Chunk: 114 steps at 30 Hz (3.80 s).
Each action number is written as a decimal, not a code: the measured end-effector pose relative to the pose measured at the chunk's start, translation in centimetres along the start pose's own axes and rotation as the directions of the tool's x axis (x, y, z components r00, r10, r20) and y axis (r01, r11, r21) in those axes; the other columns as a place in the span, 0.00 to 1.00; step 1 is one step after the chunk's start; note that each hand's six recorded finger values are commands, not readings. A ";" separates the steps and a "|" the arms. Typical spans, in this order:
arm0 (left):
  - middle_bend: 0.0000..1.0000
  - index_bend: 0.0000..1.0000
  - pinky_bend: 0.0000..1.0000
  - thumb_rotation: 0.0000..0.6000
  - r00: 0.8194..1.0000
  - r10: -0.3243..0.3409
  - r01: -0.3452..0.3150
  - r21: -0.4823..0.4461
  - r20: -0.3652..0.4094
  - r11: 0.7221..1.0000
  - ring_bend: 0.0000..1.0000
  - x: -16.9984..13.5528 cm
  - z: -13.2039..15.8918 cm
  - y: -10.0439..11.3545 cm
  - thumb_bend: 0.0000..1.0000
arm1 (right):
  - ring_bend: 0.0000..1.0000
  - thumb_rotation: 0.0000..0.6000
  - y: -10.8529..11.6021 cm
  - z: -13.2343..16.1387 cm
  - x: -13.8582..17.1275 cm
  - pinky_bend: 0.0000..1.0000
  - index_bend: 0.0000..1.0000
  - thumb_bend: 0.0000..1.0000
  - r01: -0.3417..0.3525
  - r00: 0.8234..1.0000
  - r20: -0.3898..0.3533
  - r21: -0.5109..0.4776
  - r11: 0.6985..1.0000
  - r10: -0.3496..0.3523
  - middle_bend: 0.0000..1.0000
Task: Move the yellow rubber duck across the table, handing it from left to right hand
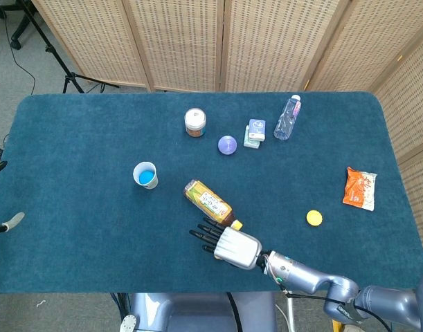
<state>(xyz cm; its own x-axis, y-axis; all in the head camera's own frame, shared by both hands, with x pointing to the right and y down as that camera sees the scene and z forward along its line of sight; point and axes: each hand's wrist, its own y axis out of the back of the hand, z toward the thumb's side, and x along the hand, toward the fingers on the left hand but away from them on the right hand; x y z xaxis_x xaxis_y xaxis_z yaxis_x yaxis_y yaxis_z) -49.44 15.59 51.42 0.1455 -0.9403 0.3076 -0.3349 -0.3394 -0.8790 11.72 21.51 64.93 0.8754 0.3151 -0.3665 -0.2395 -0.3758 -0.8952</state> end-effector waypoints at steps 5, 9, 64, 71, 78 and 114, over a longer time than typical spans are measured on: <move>0.00 0.02 0.00 1.00 1.000 -0.004 0.004 -0.001 0.000 1.000 0.00 0.0 0.0 0.0 0.20 | 0.00 1.00 -0.8 0.3 -0.7 0.00 0.34 0.19 -0.025 1.000 -0.002 -0.001 1.000 0.025 0.00; 0.00 0.02 0.00 1.00 1.000 -0.006 0.006 -0.004 -0.001 1.000 0.00 0.1 -0.1 0.0 0.20 | 0.00 1.00 -1.4 0.4 -1.2 0.00 0.34 0.21 -0.041 0.999 0.001 -0.003 0.999 0.041 0.00; 0.00 0.02 0.00 1.00 0.999 -0.033 0.033 -0.003 0.004 0.999 0.00 0.3 -0.1 -0.4 0.21 | 0.00 1.00 -0.8 -0.7 -1.5 0.00 0.48 0.41 0.009 0.998 0.060 -0.005 1.000 -0.008 0.00; 0.00 0.02 0.00 1.00 0.999 -0.033 0.033 -0.001 0.009 0.999 0.00 0.2 0.1 -0.4 0.21 | 0.00 1.00 2.7 -4.9 0.6 0.00 0.48 0.41 0.084 0.982 0.166 0.018 0.996 -0.086 0.00; 0.00 0.02 0.00 1.00 0.999 -0.035 0.035 0.007 0.017 0.999 0.00 0.0 0.5 -0.6 0.21 | 0.00 1.00 2.3 -11.9 4.7 0.00 0.48 0.45 0.077 0.923 0.380 -0.043 0.996 -0.055 0.00; 0.00 0.02 0.00 1.00 0.999 -0.039 0.039 0.002 0.010 0.999 0.00 0.0 0.5 -0.5 0.21 | 0.00 1.00 -6.3 -16.7 17.5 0.00 0.48 0.51 -0.050 0.827 0.548 -0.147 0.988 0.124 0.00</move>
<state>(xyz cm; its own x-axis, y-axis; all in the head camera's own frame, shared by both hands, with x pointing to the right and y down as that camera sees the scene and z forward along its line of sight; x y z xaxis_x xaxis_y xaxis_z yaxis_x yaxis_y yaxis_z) -48.78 15.81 51.71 0.1681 -0.9260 0.3379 -0.3267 -0.3757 -0.8672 35.55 14.86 68.38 0.4641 0.6919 -0.5530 -0.2188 -0.5155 -0.8285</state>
